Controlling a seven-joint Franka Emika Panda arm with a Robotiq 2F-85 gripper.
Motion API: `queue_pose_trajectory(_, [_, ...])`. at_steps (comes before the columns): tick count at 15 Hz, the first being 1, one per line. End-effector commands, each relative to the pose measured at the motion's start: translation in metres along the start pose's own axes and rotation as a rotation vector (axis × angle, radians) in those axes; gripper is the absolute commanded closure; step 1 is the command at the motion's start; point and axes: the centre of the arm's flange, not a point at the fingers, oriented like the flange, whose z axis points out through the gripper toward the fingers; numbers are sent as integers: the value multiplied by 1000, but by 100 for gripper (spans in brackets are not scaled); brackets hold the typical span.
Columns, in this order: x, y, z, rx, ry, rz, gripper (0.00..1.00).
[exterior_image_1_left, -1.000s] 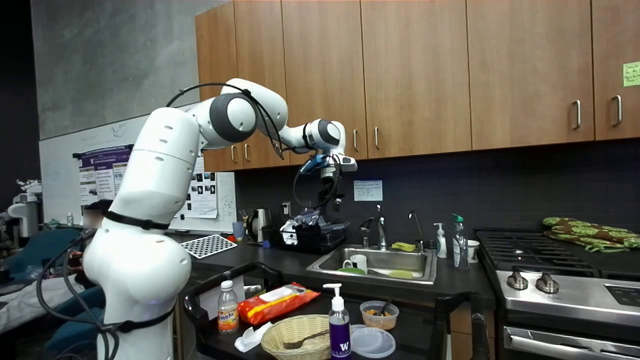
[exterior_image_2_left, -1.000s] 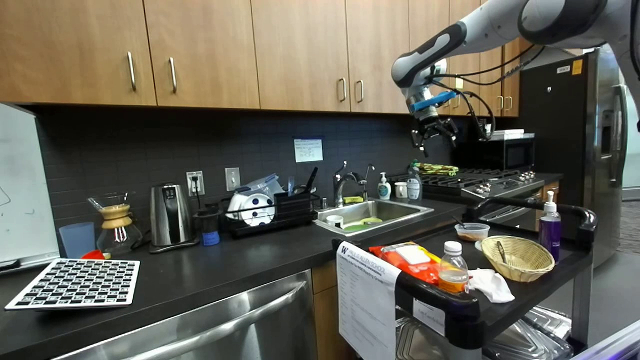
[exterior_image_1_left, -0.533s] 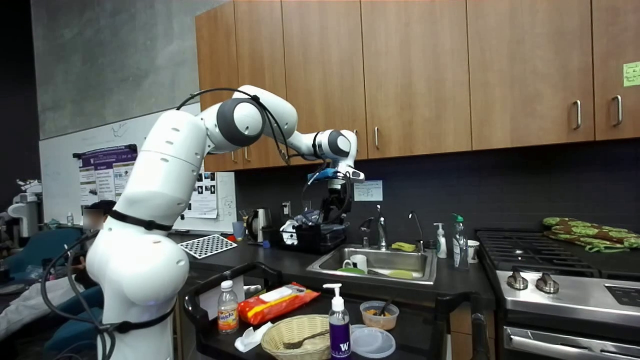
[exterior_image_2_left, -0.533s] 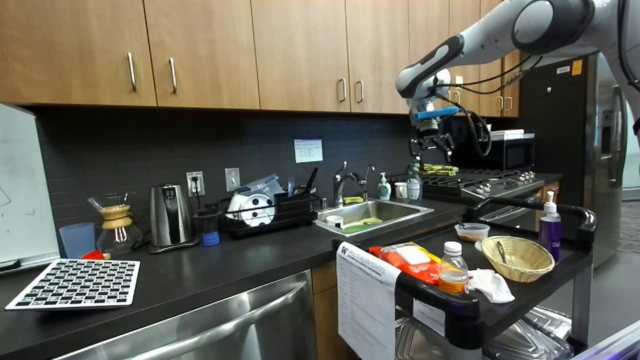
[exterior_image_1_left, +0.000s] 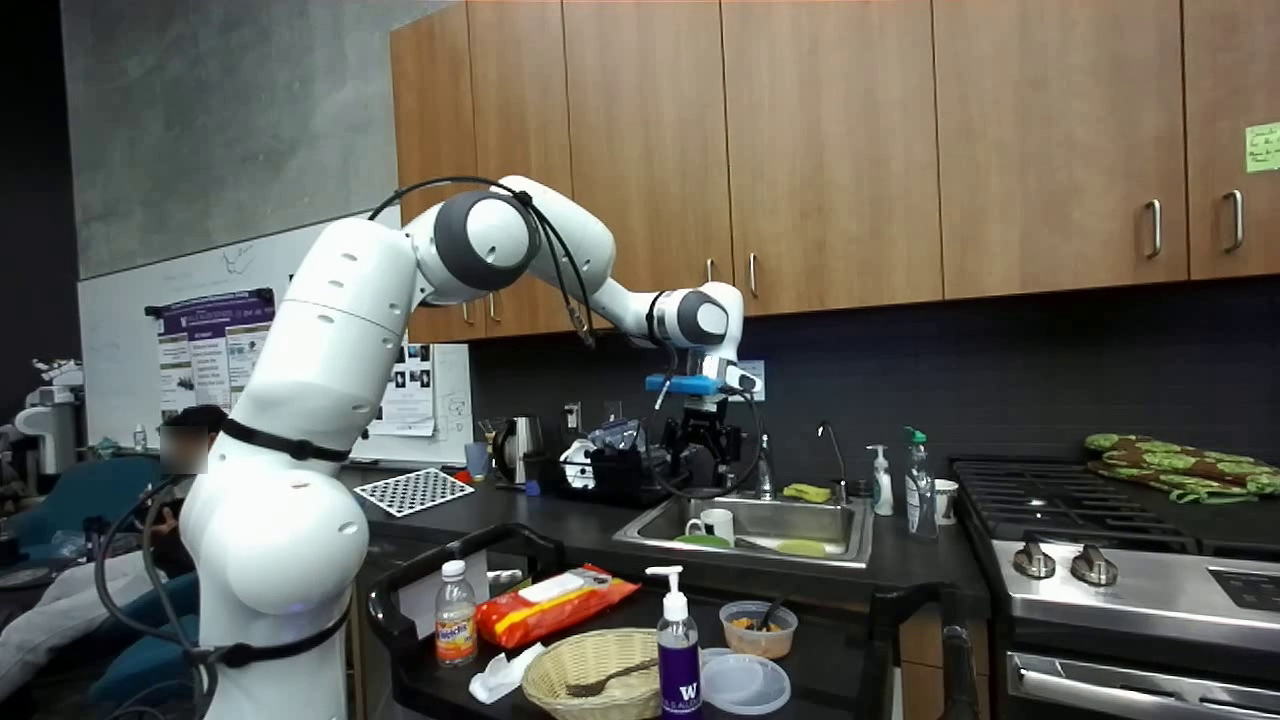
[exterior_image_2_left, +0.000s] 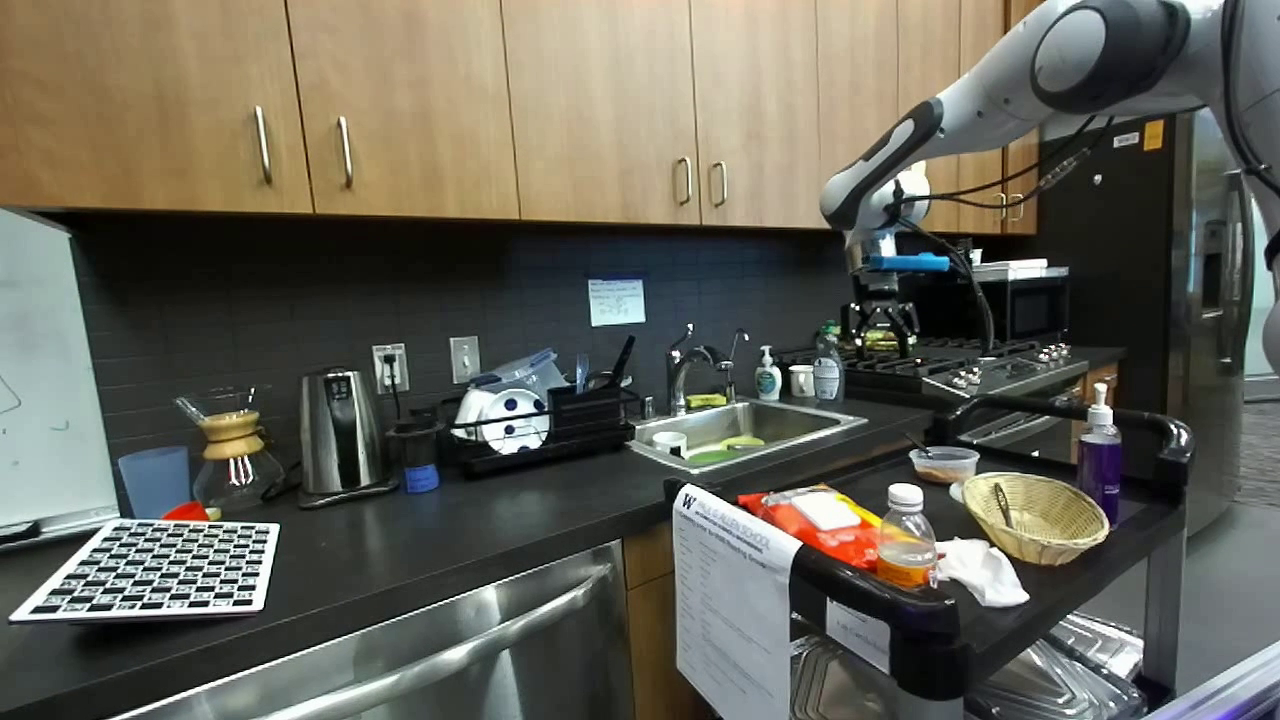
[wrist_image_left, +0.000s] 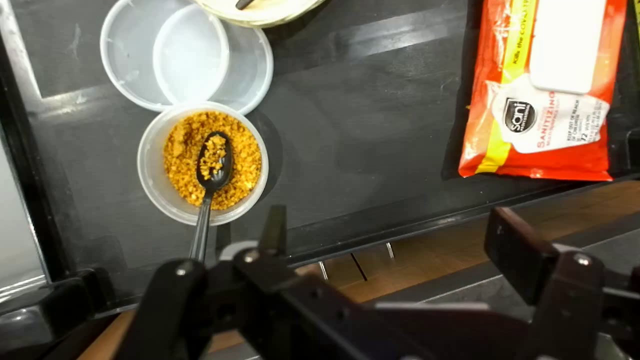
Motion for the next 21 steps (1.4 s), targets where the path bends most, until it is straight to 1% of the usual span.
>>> queue_pose_trajectory(1, [-8, 12, 24, -10, 16, -90, 0])
queue_pose_trajectory(3, [-7, 16, 40, -11, 16, -101, 0])
queue_pose_trajectory(7, [-2, 20, 70, -6, 34, -79, 0])
queue_pose_trajectory(11, [5, 33, 83, -11, 68, -55, 0])
queue_pose_trajectory(15, [11, 57, 91, -16, 88, -20, 0])
queue_pose_trajectory(17, [9, 67, 96, -15, 88, -5, 0])
queue_pose_trajectory(21, [13, 70, 117, -10, 68, -1, 0])
